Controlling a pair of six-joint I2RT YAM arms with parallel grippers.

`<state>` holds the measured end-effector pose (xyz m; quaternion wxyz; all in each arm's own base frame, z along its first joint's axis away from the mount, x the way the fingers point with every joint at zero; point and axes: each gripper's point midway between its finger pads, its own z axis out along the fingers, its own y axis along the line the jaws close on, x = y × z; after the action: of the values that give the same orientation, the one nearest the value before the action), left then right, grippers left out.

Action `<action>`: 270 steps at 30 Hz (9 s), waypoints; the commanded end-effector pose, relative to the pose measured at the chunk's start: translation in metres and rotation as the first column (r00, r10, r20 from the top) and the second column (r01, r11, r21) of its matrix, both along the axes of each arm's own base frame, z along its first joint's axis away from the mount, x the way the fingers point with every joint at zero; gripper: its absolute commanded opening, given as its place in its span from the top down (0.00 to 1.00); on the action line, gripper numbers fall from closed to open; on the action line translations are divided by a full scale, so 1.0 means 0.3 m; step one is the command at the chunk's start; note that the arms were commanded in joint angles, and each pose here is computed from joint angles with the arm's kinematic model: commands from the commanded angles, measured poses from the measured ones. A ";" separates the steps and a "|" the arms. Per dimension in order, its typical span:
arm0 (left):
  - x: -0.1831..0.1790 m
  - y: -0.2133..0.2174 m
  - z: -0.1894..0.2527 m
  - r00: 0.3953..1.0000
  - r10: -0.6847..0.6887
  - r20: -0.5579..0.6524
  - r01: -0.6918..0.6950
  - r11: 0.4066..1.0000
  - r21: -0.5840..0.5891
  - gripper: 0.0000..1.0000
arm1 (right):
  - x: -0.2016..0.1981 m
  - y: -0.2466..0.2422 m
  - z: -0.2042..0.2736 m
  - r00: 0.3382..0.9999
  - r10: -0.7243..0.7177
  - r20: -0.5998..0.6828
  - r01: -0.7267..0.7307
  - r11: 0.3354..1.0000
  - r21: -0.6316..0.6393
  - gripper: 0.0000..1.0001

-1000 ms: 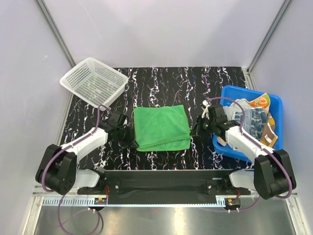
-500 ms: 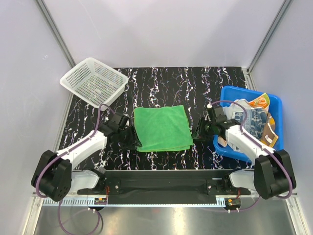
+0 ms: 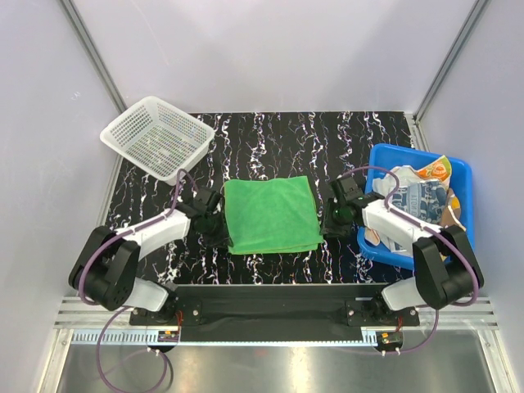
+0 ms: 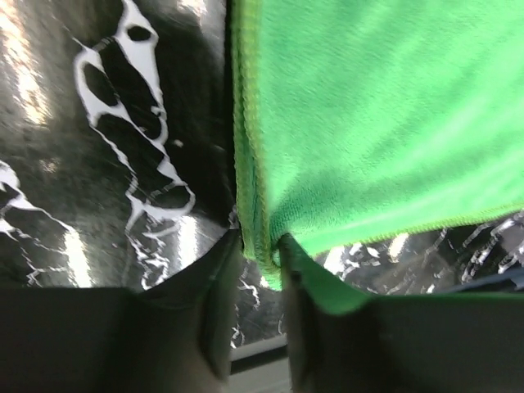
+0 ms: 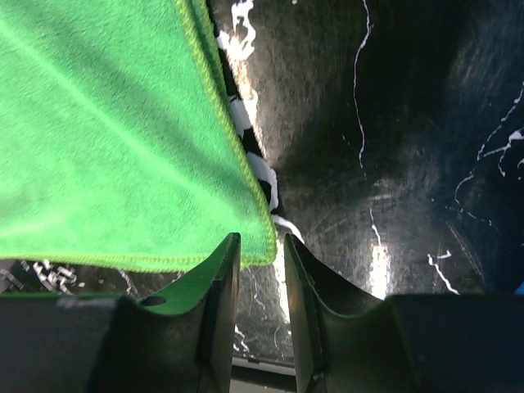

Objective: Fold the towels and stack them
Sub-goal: Fold the towel

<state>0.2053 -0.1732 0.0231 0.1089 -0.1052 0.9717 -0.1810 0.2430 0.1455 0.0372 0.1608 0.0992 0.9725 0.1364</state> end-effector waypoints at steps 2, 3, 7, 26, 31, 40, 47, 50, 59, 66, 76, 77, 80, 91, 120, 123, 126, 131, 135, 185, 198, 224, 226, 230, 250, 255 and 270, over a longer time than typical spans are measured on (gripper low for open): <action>0.066 0.024 -0.005 0.999 0.017 0.045 -0.018 1.000 0.023 0.82 | 0.037 0.016 0.005 1.000 -0.021 0.021 0.022 0.999 -0.045 0.65; 0.069 0.030 -0.005 0.999 0.023 0.045 -0.023 1.000 0.018 0.83 | 0.033 0.021 0.001 1.000 -0.019 0.017 0.019 0.999 -0.045 0.65; 0.073 0.069 -0.008 0.998 0.041 0.042 -0.043 0.998 0.038 0.94 | 0.004 0.043 -0.009 1.000 -0.030 -0.002 0.030 0.999 -0.042 0.64; 0.079 0.037 0.118 0.991 -0.008 0.135 0.014 0.999 -0.046 0.60 | -0.049 0.090 -0.018 0.994 -0.111 0.009 0.111 0.994 0.010 0.66; 0.057 0.021 0.082 0.994 -0.022 0.110 0.026 0.999 -0.041 0.60 | -0.059 0.096 -0.029 0.993 -0.120 0.005 0.120 0.992 0.033 0.66; 0.065 0.040 0.029 0.997 -0.018 0.081 0.017 1.000 0.011 0.80 | -0.060 0.106 -0.049 0.992 -0.122 0.006 0.122 0.991 0.047 0.72; 0.078 0.044 0.042 0.997 -0.016 0.076 0.014 0.999 0.030 1.00 | -0.037 0.119 -0.012 0.993 -0.113 0.040 0.110 0.992 0.064 1.00; 0.077 0.048 0.045 0.997 -0.015 0.074 0.012 0.999 0.040 1.00 | -0.011 0.136 0.032 0.994 -0.085 0.071 0.080 0.994 0.074 1.00; 0.090 0.053 0.068 0.996 -0.005 0.091 0.000 0.999 0.049 1.00 | -0.048 0.190 0.145 0.996 -0.033 0.081 0.017 0.982 0.186 1.00; 0.082 0.051 0.034 0.998 0.000 0.069 -0.004 0.999 0.048 1.00 | -0.142 0.242 0.043 0.998 -0.026 0.060 0.006 0.946 0.323 1.00; 0.092 0.058 0.075 0.996 -0.007 0.090 0.001 0.998 0.060 1.00 | -0.097 0.115 0.072 0.981 -0.146 0.124 0.129 0.982 0.140 0.72; 0.094 0.060 0.077 0.996 -0.008 0.091 0.002 0.998 0.062 1.00 | -0.098 0.105 0.066 0.981 -0.157 0.113 0.143 0.983 0.119 0.69; 0.094 0.062 0.075 0.996 -0.010 0.091 0.004 0.998 0.068 1.00 | -0.091 0.098 0.041 0.978 -0.185 0.098 0.176 0.980 0.095 0.63; 0.089 0.065 0.053 0.996 -0.015 0.082 0.009 0.997 0.074 1.00 | -0.072 0.106 -0.052 0.974 -0.217 0.059 0.214 0.975 0.065 0.60; 0.098 0.073 0.042 0.996 -0.002 0.093 -0.006 0.996 0.085 1.00 | -0.117 0.268 0.089 0.990 -0.119 0.075 0.087 0.938 0.337 1.00; 0.090 0.084 0.029 0.996 0.003 0.084 -0.011 0.995 0.098 1.00 | -0.152 0.270 0.017 0.991 -0.131 0.037 0.111 0.931 0.347 1.00; 0.090 0.091 0.021 0.997 0.005 0.082 -0.014 0.994 0.108 1.00 | -0.162 0.254 -0.040 0.989 -0.145 0.025 0.129 0.936 0.326 1.00; 0.117 0.132 0.057 0.994 0.009 0.108 -0.028 0.984 0.176 1.00 | -0.165 0.198 -0.096 0.982 -0.186 0.033 0.172 0.954 0.246 1.00; 0.127 0.176 0.081 0.993 0.015 0.118 -0.043 0.969 0.242 1.00 | -0.163 0.158 -0.091 0.977 -0.204 0.064 0.187 0.960 0.208 1.00; 0.089 0.142 0.025 0.996 -0.058 0.069 0.035 0.954 0.297 1.00 | -0.197 0.117 -0.046 0.976 -0.194 0.101 0.170 0.963 0.207 1.00; 0.102 0.147 0.043 0.996 -0.053 0.069 0.029 0.950 0.311 1.00 | -0.226 0.186 0.034 0.984 -0.119 0.134 0.064 0.931 0.360 1.00; 0.302 0.059 0.344 0.937 -0.249 0.243 0.171 0.938 0.302 0.43 | -0.119 0.190 0.255 0.964 -0.012 0.266 -0.046 0.976 0.211 0.58; 0.356 0.049 0.386 0.913 -0.308 0.268 0.216 0.922 0.323 0.43 | -0.060 0.187 0.282 0.947 0.055 0.318 -0.103 0.985 0.136 0.56; 0.507 0.004 0.448 0.855 -0.387 0.346 0.292 0.909 0.297 0.44 | 0.122 0.202 0.314 0.929 0.174 0.326 -0.212 0.973 0.086 0.52; 0.780 -0.035 0.109 0.872 -0.445 0.203 0.391 0.883 0.259 0.45 | 0.486 0.099 0.030 0.989 0.151 0.000 -0.148 0.969 0.198 0.49; 0.806 -0.020 0.115 0.870 -0.443 0.218 0.385 0.885 0.260 0.44 | 0.497 0.115 0.002 0.967 0.249 0.051 -0.253 0.933 0.255 0.49; 0.842 -0.033 0.078 0.792 -0.572 0.211 0.543 0.819 0.184 0.43 | 0.508 0.099 0.009 0.918 0.382 0.110 -0.396 0.858 0.327 0.55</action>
<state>0.4563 -0.1728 0.0411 0.1829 0.1783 0.9580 -0.1307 0.3907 0.1699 0.0323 0.1238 -0.0430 0.9408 0.3127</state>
